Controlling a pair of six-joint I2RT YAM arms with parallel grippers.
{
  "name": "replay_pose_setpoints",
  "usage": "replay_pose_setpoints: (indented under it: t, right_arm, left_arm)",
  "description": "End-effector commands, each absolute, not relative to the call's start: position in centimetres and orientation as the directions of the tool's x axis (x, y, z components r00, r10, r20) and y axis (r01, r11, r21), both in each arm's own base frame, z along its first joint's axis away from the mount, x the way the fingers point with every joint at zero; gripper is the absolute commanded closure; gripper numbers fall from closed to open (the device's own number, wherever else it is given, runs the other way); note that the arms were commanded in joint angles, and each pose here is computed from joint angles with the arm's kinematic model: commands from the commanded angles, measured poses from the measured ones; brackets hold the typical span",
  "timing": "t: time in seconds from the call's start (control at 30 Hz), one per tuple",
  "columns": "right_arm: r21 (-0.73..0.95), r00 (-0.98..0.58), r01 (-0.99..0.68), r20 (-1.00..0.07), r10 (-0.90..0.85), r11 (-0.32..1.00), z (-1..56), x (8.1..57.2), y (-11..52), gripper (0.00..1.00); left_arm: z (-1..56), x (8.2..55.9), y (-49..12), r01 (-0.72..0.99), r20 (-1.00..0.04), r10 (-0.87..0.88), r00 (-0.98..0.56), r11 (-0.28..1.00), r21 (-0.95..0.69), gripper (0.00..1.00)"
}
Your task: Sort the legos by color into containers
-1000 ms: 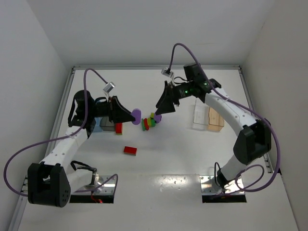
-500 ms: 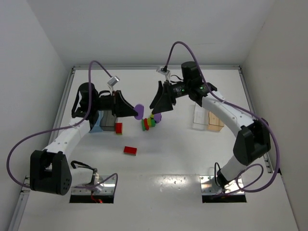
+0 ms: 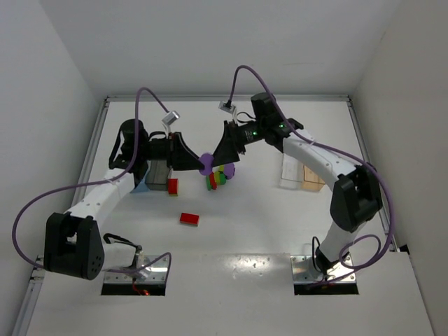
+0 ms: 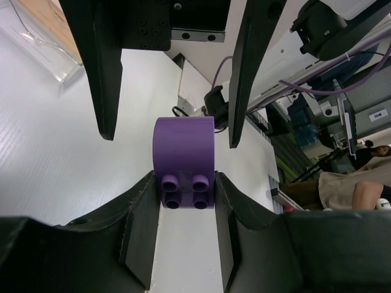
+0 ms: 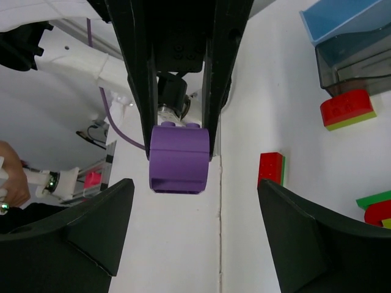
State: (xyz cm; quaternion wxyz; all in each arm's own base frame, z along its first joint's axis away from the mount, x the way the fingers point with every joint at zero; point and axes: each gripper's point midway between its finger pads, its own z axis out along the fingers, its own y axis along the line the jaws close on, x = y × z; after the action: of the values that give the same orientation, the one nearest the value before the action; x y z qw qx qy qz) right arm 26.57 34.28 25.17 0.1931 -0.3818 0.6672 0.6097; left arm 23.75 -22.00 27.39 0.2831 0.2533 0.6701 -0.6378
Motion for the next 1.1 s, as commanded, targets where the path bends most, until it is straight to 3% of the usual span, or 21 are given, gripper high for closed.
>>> replay_pose_setpoints:
  t: [0.0,0.13,0.23,0.43,0.47,0.63,0.77,1.07]
  right_arm:
    - [0.591,-0.558,-0.803,-0.79,-0.253,-0.074,27.1,27.1,35.2,0.18]
    - [0.591,-0.555,-0.802,-0.79,-0.26,-0.083,27.0,26.9,35.6,0.2]
    - [0.585,-0.546,-0.806,-0.796,-0.262,-0.095,27.3,26.6,36.0,0.29]
    - [0.591,-0.542,-0.8,-0.786,-0.298,-0.103,26.1,25.9,36.3,0.63]
    - [0.591,-0.541,-0.8,-0.784,-0.304,-0.102,25.9,25.8,36.2,0.73]
    - [0.57,-0.515,-0.817,-0.79,-0.333,-0.091,25.3,24.9,35.3,0.95]
    - [0.56,-0.512,-0.827,-0.791,-0.335,-0.057,24.8,24.6,34.0,0.98]
    - [0.479,-0.463,-0.876,-0.811,-0.358,0.047,24.1,24.3,30.5,1.0]
  left_arm:
    - [29.2,23.8,-22.6,0.765,-0.766,-0.015,-0.643,0.023,-0.643,0.95]
    - [28.8,24.1,-22.6,0.754,-0.754,-0.014,-0.657,0.024,-0.657,0.95]
    - [28.9,24.3,-22.7,0.754,-0.754,-0.014,-0.657,0.024,-0.657,0.95]
    - [29.0,24.8,-22.7,0.759,-0.76,-0.022,-0.65,0.03,-0.65,0.97]
    - [29.0,24.9,-22.8,0.759,-0.76,-0.027,-0.649,0.037,-0.65,0.98]
    - [29.0,25.2,-22.7,0.765,-0.769,-0.058,-0.637,0.073,-0.64,1.0]
    - [28.9,25.3,-22.6,0.775,-0.781,-0.072,-0.62,0.097,-0.624,1.0]
    - [27.4,27.6,-18.5,0.728,-0.78,-0.186,-0.597,0.282,-0.625,1.0]
